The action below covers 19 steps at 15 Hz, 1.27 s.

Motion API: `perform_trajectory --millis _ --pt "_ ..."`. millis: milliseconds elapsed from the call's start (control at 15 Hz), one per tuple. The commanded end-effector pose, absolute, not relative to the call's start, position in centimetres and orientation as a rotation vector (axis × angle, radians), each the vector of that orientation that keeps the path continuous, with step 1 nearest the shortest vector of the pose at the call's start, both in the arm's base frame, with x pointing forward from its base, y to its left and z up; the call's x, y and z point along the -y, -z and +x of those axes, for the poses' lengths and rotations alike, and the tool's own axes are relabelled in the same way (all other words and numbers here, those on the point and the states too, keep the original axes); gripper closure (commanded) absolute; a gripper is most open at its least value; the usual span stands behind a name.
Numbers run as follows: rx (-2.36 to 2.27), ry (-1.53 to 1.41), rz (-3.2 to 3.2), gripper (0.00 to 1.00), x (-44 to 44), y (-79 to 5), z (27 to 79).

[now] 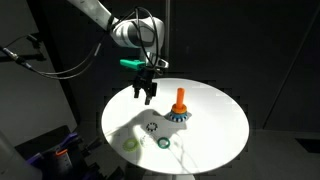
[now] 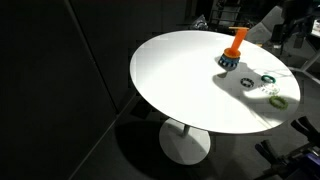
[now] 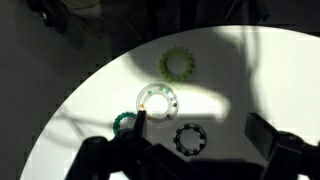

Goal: Put the transparent ring on the table

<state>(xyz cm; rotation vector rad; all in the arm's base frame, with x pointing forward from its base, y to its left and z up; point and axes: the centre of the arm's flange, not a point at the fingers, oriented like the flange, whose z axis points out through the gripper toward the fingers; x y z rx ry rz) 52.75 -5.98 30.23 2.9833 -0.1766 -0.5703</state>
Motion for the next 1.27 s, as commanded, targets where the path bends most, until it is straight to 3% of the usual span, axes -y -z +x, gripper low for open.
perform_trajectory --millis 0,667,1200 --pt "0.222 0.545 3.016 0.0 5.7 -34.3 54.7" --pt "0.25 0.33 3.144 0.0 5.0 -42.7 56.0" --pt "0.267 0.256 3.13 0.0 5.1 -43.6 56.2"
